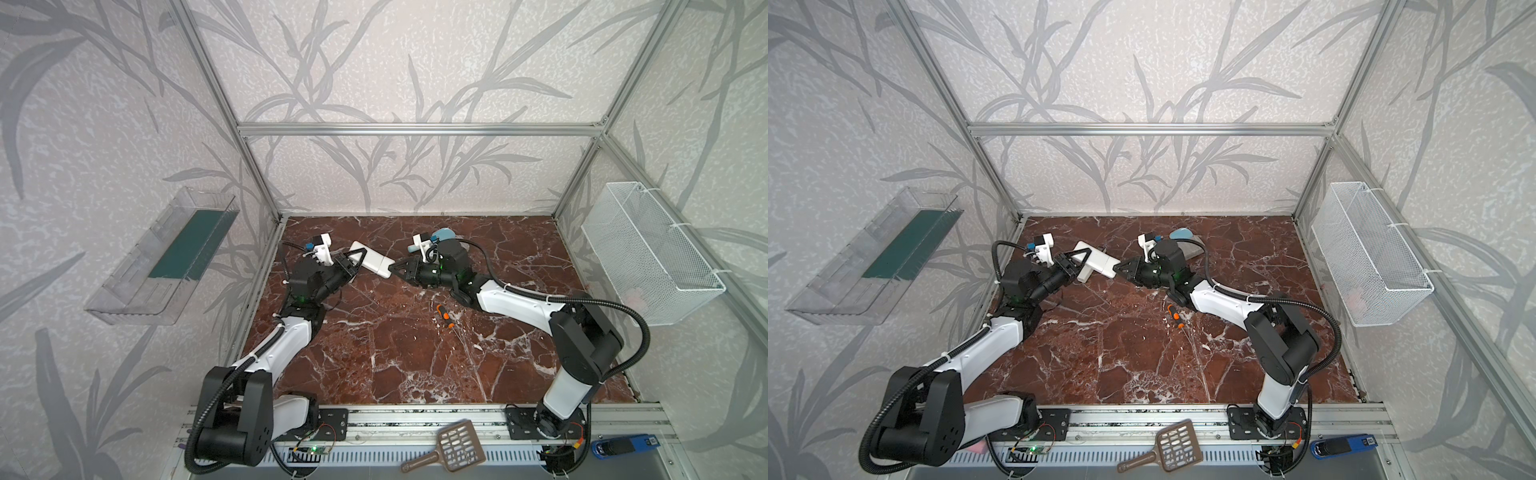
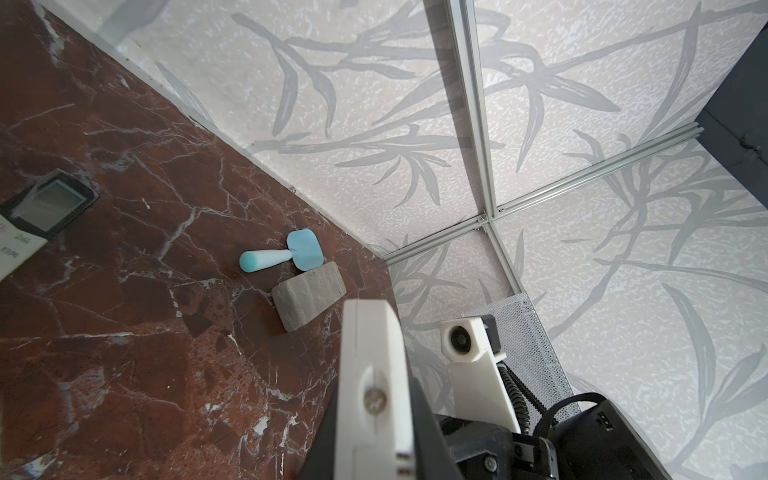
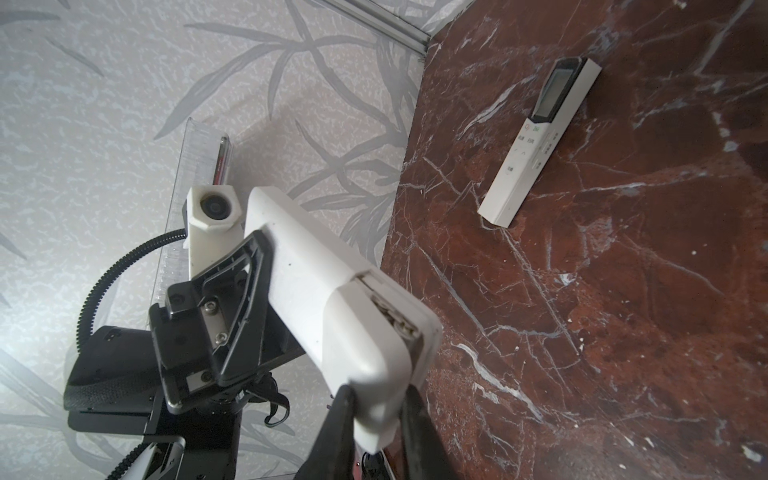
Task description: Unload the batteries from the remote control
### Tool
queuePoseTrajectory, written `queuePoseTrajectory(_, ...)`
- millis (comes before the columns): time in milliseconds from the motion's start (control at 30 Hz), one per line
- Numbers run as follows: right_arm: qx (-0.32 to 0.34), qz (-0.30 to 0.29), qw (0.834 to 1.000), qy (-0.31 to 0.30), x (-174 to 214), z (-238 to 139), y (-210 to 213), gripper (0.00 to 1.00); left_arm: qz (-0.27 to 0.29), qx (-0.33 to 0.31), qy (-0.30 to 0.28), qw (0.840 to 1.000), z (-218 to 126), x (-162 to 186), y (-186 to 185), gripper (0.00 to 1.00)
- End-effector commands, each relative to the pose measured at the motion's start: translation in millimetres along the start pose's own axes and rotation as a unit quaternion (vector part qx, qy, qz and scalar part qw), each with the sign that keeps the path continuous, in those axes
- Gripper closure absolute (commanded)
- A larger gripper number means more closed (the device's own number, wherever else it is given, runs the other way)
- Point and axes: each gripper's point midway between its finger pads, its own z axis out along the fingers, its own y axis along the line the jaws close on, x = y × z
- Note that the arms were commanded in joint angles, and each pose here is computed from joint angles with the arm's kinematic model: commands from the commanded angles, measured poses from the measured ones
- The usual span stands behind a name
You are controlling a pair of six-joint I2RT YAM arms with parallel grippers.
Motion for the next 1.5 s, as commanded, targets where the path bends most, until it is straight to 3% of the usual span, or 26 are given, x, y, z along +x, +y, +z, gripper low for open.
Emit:
queuePoseTrajectory(0,-0.003,-0.002,1.000,0.010,7.5,7.7,-0.6,0.82,0.014,0.050,0.016,0.999,-2.1,5.3,-28.1,1.00)
queuePoseTrajectory(533,-0.042,-0.006,0.999,0.004,4.6,13.8,12.4,0.82,0.012,0.047,0.014,0.999,-0.2,3.5,-27.1,1.00)
queuePoseTrajectory(733,-0.071,-0.009,0.997,-0.012,0.0,11.6,21.1,0.86,0.006,0.045,0.015,0.999,1.6,3.8,-24.1,1.00)
queuePoseTrajectory(1467,-0.078,-0.007,0.997,-0.017,-4.2,9.6,18.2,0.96,-0.003,0.034,0.023,0.999,4.2,8.8,-13.6,1.00)
